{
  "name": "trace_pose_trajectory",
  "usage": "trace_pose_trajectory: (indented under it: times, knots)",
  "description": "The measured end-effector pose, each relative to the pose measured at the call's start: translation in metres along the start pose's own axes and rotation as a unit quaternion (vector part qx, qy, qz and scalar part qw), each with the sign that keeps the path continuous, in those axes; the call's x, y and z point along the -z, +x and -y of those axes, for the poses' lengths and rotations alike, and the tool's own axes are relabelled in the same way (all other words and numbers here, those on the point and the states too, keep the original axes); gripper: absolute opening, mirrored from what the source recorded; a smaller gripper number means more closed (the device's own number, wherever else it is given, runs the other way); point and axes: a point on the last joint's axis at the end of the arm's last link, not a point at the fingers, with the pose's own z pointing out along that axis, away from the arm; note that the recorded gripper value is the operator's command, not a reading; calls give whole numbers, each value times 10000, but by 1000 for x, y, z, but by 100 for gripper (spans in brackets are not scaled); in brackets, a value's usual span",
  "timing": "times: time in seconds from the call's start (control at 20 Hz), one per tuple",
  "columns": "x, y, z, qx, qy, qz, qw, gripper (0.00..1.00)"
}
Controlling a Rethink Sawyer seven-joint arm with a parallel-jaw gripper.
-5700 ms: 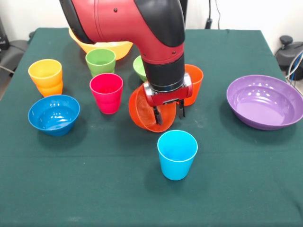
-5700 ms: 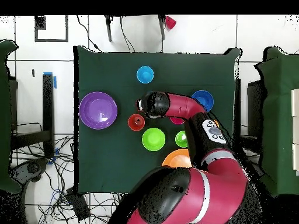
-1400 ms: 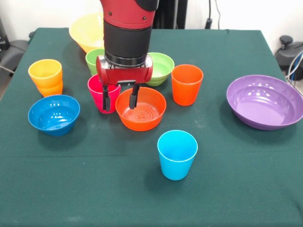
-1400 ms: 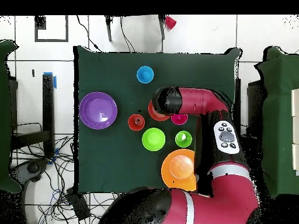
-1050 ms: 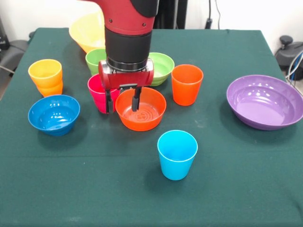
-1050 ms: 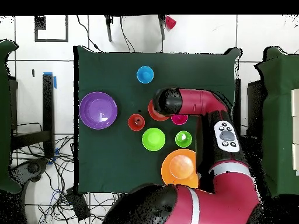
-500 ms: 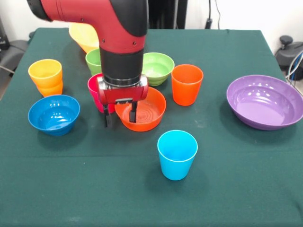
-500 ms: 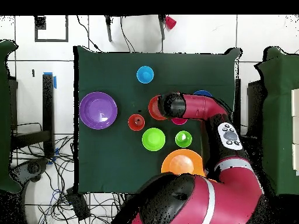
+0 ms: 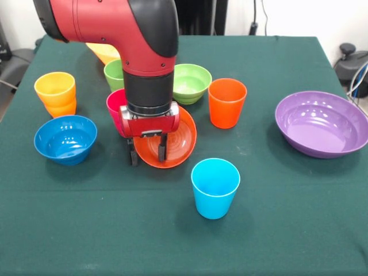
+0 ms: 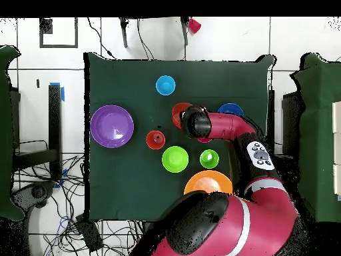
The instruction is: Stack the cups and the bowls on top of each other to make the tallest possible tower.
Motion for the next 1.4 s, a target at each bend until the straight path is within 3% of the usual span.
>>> trace_pose_trajectory:
  times: [0.1, 0.15, 0.5, 1.1, 1.4]
  knots:
    - [0, 0, 0, -5, -6, 4, 10000, 100]
    - [0, -2, -1, -7, -19, 17, 10000, 0]
    - [9, -14, -5, 18, -37, 134, 9999, 0]
    - [11, -16, -6, 28, -41, 150, 9999, 0]
    - [23, -30, -7, 52, -38, 287, 9996, 0]
